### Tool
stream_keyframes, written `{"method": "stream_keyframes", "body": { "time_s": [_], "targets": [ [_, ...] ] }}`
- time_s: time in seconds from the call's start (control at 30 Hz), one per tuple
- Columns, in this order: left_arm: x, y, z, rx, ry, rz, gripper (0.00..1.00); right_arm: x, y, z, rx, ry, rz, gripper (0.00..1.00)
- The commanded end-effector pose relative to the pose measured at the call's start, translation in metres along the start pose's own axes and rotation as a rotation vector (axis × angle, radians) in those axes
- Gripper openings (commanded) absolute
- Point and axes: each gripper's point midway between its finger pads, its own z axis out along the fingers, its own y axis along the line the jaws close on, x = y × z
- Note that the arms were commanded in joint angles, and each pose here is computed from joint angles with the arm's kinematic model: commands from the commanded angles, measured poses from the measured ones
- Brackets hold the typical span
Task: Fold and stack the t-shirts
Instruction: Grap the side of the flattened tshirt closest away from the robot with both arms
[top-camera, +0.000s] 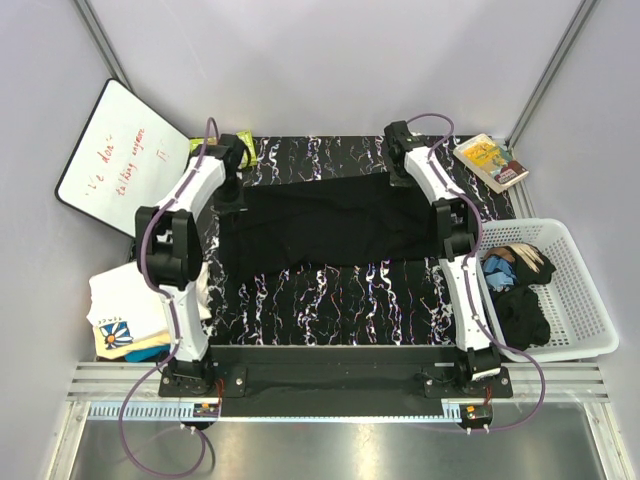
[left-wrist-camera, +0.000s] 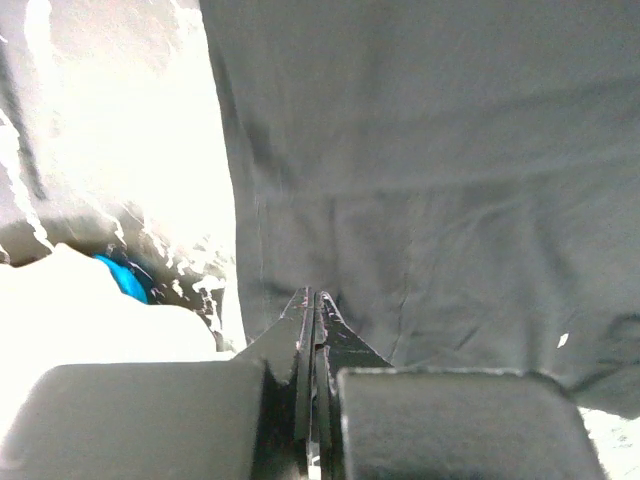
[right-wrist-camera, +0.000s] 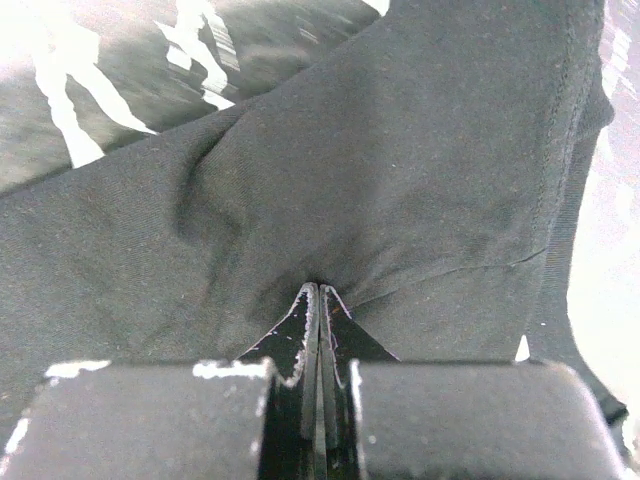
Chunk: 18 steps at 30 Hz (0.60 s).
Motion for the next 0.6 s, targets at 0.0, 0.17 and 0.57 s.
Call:
{"method": "stream_keyframes", "body": {
  "time_s": [0.0,0.17,0.57],
  "targets": [
    [0.014,-0.006,0.023,-0.030,0.059,0.015,0.00,0.001,-0.036,-0.026,0.097,0.018,-0.005,0.00],
    [0.008,-0.014,0.054,-0.052,0.124,0.007,0.00,-0.034,-0.035,-0.094,-0.009,-0.081,0.054,0.00],
    [-0.054,-0.016,0.099,-0.110,0.091,-0.045,0.00,-0.026,-0.061,-0.204,-0.135,-0.154,0.024,0.04]
  ]
}}
